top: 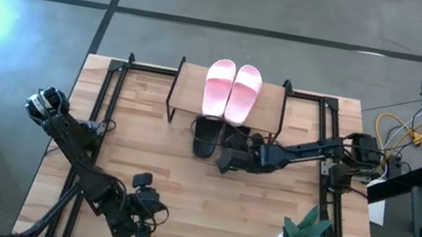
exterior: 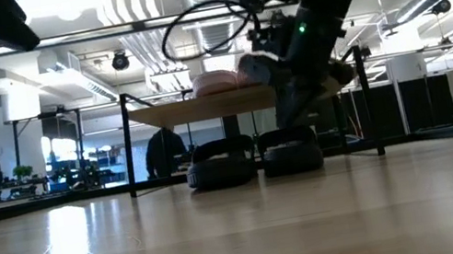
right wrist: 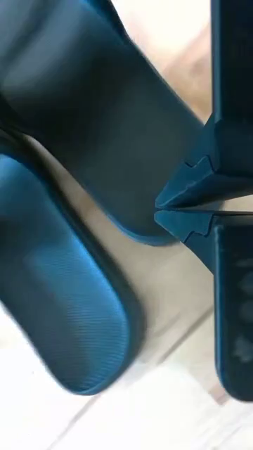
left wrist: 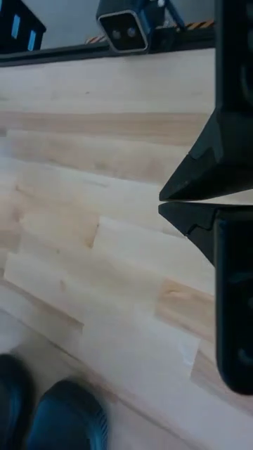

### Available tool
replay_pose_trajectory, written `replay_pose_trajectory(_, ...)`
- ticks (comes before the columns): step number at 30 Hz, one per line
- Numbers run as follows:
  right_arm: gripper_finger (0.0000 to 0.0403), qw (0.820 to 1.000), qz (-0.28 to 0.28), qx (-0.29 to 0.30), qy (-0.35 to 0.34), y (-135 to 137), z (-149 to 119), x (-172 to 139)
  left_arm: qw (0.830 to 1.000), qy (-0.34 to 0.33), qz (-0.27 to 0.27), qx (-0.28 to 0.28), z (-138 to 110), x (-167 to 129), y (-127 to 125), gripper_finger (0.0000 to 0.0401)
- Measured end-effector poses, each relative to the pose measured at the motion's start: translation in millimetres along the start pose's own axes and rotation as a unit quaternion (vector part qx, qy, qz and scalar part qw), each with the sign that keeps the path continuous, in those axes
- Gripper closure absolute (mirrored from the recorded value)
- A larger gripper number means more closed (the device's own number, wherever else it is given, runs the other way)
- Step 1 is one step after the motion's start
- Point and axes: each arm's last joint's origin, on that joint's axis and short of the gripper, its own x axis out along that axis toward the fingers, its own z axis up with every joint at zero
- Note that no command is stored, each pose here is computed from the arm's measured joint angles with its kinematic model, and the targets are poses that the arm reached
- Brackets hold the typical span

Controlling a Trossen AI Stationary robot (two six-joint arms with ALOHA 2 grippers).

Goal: Pick and place slides into the shelf
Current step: Adjust the black slides under the shelf

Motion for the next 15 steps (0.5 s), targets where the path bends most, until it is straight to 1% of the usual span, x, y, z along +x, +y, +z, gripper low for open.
replay_pose_trajectory(2, 0.0394, 1.0, -0.005, 0.0, -0.013, -2, 3, -5, 1.0, -0.001, 0.003, -0.002, 1, 1, 2, 0.0401)
replay_pose_trajectory(5, 0.0394, 1.0, -0.01, -0.001, -0.011, -6, 5, -10, 1.0, 0.003, 0.013, 0.001, 2, 2, 5, 0.0401)
replay_pose_trajectory(7, 0.0394, 1.0, -0.004, 0.001, -0.016, -7, 7, -16, 1.0, 0.002, 0.017, -0.002, 3, 4, 8, 0.0401)
replay_pose_trajectory(10, 0.0394, 0.999, 0.023, 0.003, -0.033, -3, 8, -36, 0.999, 0.004, 0.032, -0.01, 1, 12, 18, 0.0401)
replay_pose_trajectory(13, 0.0394, 0.997, 0.059, 0.002, -0.051, 2, 6, -62, 0.998, 0.007, 0.057, -0.031, -4, 27, 34, 0.0401)
replay_pose_trajectory(15, 0.0394, 0.995, 0.072, 0.014, -0.074, 3, 4, -81, 0.997, -0.004, 0.061, -0.054, -6, 40, 46, 0.0401)
